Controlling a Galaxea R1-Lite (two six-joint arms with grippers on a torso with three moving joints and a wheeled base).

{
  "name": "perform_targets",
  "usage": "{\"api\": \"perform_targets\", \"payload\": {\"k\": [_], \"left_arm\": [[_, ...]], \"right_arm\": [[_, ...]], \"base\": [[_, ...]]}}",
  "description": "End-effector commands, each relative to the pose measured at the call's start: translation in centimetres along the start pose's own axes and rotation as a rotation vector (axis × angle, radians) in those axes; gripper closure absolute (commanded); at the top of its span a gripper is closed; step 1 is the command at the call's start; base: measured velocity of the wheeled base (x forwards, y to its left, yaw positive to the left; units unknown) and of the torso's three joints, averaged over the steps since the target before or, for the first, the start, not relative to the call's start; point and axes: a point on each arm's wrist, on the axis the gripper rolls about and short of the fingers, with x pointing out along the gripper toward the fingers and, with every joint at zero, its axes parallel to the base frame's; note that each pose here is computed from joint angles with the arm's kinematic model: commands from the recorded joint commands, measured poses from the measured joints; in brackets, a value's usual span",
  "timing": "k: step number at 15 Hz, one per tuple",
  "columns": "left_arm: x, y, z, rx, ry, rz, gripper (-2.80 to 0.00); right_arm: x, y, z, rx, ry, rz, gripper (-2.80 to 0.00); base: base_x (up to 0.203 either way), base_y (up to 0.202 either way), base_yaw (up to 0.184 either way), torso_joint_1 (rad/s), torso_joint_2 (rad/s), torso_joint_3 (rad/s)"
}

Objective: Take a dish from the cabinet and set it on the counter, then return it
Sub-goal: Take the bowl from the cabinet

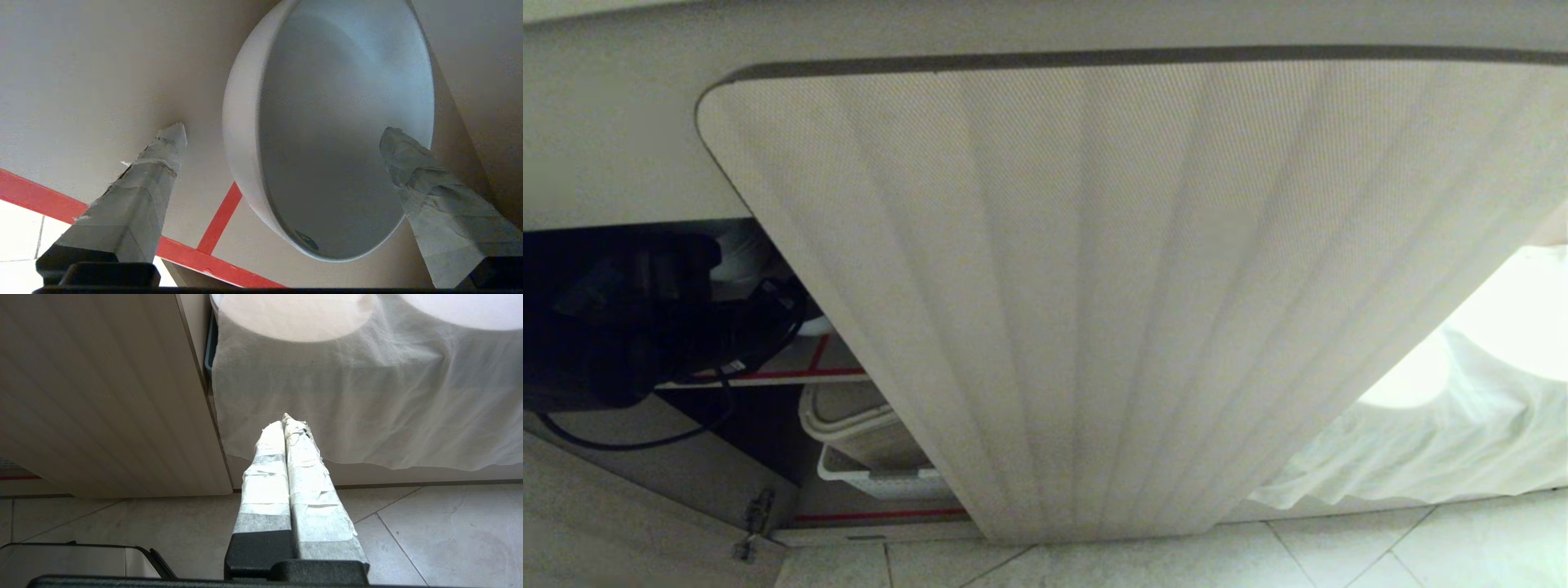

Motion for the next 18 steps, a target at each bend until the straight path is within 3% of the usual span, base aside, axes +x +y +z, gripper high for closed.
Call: {"api": "perform_targets", "payload": {"k": [1,6,7,18], "left_arm": [[0.07,0.04,0.01,-0.005,-0.001,-0.001,-2.8],[0.03,-0.02,0.02,-0.005,-0.013,0.002,-2.8],[0.03,0.0,0.0,-0.006,-0.013,0.003,0.0],[-0.8,-0.25,0.2,-0.005,-0.026,-0.008,0.0]], "right_arm": [[0.0,0.0,0.0,0.0,0.0,0.001,0.0],[0.0,0.0,0.0,0.0,0.0,0.001,0.0],[0.0,0.0,0.0,0.0,0.0,0.002,0.0],[0.0,0.0,0.0,0.0,0.0,0.0,0.0]], "base": [[0.0,0.0,0.0,0.0,0.0,0.0],[0.0,0.0,0.0,0.0,0.0,0.0],[0.0,0.0,0.0,0.0,0.0,0.0],[0.0,0.0,0.0,0.0,0.0,0.0]]}}
